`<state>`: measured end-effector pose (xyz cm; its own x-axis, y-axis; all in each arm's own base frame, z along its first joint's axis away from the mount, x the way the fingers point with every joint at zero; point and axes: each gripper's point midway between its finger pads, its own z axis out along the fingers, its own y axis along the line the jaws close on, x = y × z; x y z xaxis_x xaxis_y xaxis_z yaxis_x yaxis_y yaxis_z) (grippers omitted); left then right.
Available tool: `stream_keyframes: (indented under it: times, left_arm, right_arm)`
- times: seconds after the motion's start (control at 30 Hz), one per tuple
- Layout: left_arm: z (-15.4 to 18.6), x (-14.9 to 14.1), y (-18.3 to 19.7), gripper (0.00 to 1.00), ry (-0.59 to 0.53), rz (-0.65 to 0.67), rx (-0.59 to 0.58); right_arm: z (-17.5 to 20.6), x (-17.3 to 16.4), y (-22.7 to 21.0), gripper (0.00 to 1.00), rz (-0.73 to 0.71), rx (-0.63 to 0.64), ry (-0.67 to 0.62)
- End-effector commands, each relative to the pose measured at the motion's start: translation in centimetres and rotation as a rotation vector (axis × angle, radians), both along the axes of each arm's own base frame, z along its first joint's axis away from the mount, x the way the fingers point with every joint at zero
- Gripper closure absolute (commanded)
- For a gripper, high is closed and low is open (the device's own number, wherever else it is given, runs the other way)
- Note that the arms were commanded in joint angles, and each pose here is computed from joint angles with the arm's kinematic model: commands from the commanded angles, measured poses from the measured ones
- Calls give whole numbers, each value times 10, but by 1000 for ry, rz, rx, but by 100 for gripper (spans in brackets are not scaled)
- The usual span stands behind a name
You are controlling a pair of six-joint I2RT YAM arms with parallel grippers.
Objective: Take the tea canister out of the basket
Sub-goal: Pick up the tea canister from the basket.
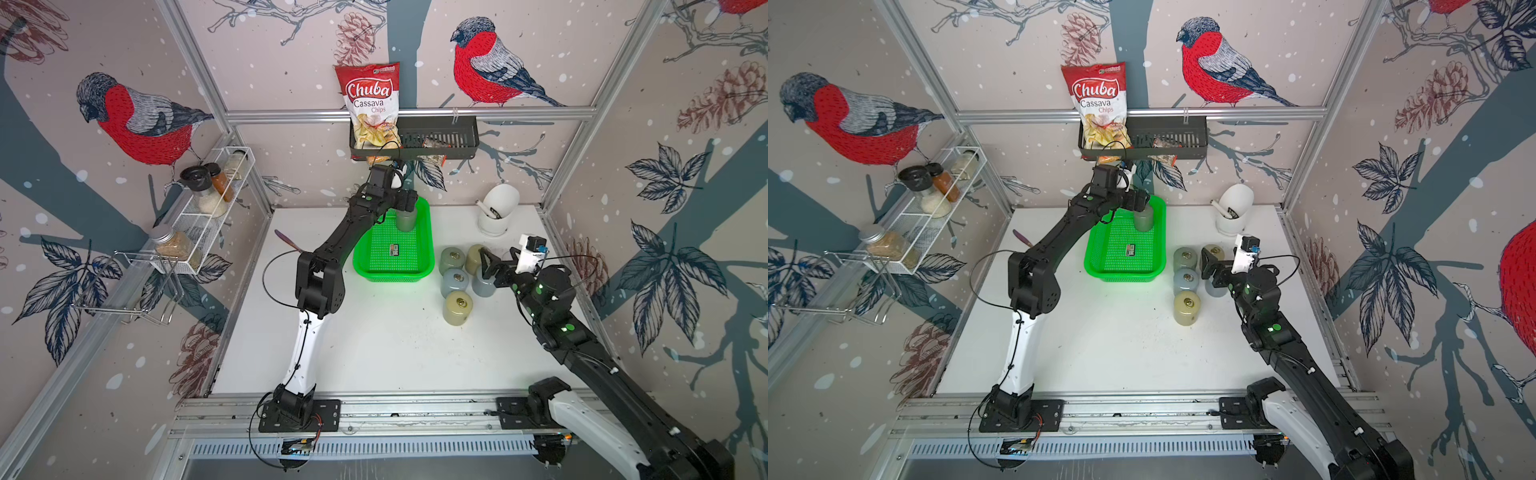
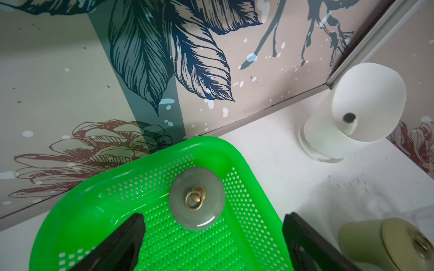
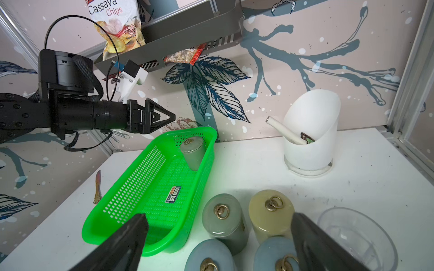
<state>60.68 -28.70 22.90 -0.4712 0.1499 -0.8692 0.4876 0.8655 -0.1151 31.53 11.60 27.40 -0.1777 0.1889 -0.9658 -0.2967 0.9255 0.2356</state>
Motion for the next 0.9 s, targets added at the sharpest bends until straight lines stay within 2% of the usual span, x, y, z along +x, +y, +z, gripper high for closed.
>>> stream_keyframes:
  times: [0.0, 0.33, 0.43, 0.63, 0.87]
  left_arm:
    - [-15, 10, 10, 4, 16, 31, 42]
    - [-49, 38, 9, 5, -15, 70, 27]
    - [-64, 37, -3, 5, 3, 18, -2]
    - [-88, 40, -9, 5, 28, 7, -19]
    - [-90, 40, -20, 4, 26, -29, -57]
  right_arm:
    - [9, 2, 2, 0, 17, 33, -33]
    - [-7, 16, -4, 0, 12, 26, 0]
    - [-12, 19, -2, 0, 17, 24, 12]
    - [-17, 25, -2, 0, 18, 24, 26]
    - [-14, 28, -2, 0, 18, 20, 22]
